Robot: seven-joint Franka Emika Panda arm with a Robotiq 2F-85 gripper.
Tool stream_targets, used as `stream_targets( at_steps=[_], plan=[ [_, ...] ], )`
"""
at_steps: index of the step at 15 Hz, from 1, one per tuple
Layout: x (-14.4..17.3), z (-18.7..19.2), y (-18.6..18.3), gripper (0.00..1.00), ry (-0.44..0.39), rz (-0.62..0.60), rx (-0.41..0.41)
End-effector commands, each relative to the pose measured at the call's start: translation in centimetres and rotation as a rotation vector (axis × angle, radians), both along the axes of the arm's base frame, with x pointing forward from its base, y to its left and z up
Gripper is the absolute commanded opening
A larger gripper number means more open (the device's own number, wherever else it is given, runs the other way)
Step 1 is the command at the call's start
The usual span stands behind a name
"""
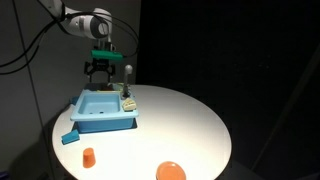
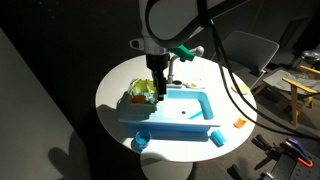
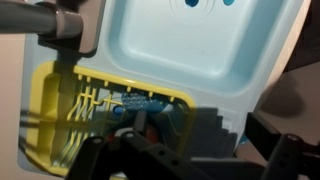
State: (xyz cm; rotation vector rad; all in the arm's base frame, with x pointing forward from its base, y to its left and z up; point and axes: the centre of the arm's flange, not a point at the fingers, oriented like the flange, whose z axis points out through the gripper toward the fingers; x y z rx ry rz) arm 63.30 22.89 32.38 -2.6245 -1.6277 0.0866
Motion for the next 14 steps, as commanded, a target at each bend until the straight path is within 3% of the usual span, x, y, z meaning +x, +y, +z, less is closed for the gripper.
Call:
stream_targets(
  at_steps=[1, 14],
  plan=[
    [2.1, 0.5, 0.9, 1.00, -0.024, 0.022, 0.011],
    [5.0, -0.3, 2.9, 1.00, -0.026, 0.077, 0.077]
  ],
)
